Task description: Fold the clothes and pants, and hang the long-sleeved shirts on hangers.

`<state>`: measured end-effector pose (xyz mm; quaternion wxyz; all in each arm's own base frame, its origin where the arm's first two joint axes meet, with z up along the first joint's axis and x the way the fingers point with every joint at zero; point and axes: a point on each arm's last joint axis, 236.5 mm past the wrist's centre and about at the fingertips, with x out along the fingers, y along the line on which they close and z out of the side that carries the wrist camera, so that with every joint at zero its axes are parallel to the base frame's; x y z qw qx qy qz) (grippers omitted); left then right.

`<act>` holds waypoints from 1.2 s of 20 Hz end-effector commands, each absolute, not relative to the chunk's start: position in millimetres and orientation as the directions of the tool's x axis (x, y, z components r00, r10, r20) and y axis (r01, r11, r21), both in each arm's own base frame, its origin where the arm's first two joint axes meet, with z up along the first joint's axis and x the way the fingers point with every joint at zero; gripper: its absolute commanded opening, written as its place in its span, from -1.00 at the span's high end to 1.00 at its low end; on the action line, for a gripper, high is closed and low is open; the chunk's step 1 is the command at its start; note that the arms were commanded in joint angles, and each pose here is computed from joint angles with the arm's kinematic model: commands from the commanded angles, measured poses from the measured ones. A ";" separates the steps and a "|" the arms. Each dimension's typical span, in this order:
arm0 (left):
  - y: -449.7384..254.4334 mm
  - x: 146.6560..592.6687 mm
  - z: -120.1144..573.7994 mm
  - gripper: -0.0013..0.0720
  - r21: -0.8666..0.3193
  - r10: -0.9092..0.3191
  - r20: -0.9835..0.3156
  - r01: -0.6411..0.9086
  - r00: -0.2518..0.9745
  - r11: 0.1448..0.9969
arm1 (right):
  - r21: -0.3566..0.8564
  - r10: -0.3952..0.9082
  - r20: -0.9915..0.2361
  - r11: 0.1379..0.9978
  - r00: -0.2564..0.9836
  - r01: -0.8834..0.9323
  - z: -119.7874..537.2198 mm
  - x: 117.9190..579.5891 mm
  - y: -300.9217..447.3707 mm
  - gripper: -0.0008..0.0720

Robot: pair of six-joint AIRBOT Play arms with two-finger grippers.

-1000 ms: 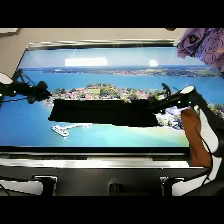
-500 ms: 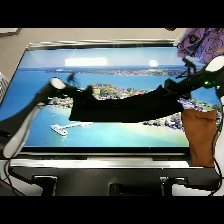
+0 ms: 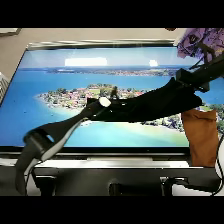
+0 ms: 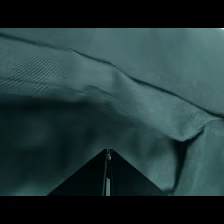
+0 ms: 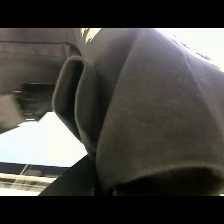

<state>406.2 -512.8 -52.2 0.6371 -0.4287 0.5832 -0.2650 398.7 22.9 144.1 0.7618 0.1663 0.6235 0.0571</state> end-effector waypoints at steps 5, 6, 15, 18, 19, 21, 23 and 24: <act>-572.1 392.9 -53.5 0.92 -0.875 -0.884 -0.450 -0.259 0.125 0.408 | 0.318 0.285 -0.934 0.937 0.215 0.142 152.1 393.9 21.6 0.90; -563.7 396.0 -50.7 0.92 -0.871 -0.884 -0.455 -0.259 0.106 0.417 | 0.317 0.280 -0.934 0.937 0.223 0.149 152.1 395.9 20.5 0.90; -280.2 488.4 43.9 0.92 -0.550 -0.537 -0.811 0.009 0.234 0.835 | 0.396 0.346 -0.893 0.907 0.286 0.139 158.1 417.4 94.8 0.90; -182.2 495.4 95.9 0.91 -0.481 -0.449 -0.832 -0.020 0.326 0.877 | 0.411 0.374 -0.890 0.905 0.261 0.106 142.5 421.0 160.5 0.90; -158.9 495.6 110.2 0.91 -0.480 -0.435 -0.828 -0.047 0.353 0.876 | 0.419 0.387 -0.889 0.903 0.244 0.097 133.9 420.9 183.5 0.90; -119.6 496.4 134.6 0.91 -0.484 -0.409 -0.814 -0.092 0.412 0.870 | 0.435 0.413 -0.885 0.898 0.215 0.068 114.3 420.2 230.7 0.90; -88.9 498.7 149.1 0.91 -0.489 -0.384 -0.801 -0.131 0.460 0.863 | 0.464 0.447 -0.875 0.884 0.187 0.056 93.5 418.5 275.0 0.90; -76.4 499.1 152.4 0.91 -0.489 -0.372 -0.799 -0.150 0.473 0.859 | 0.481 0.466 -0.868 0.875 0.174 0.052 82.5 418.3 294.6 0.90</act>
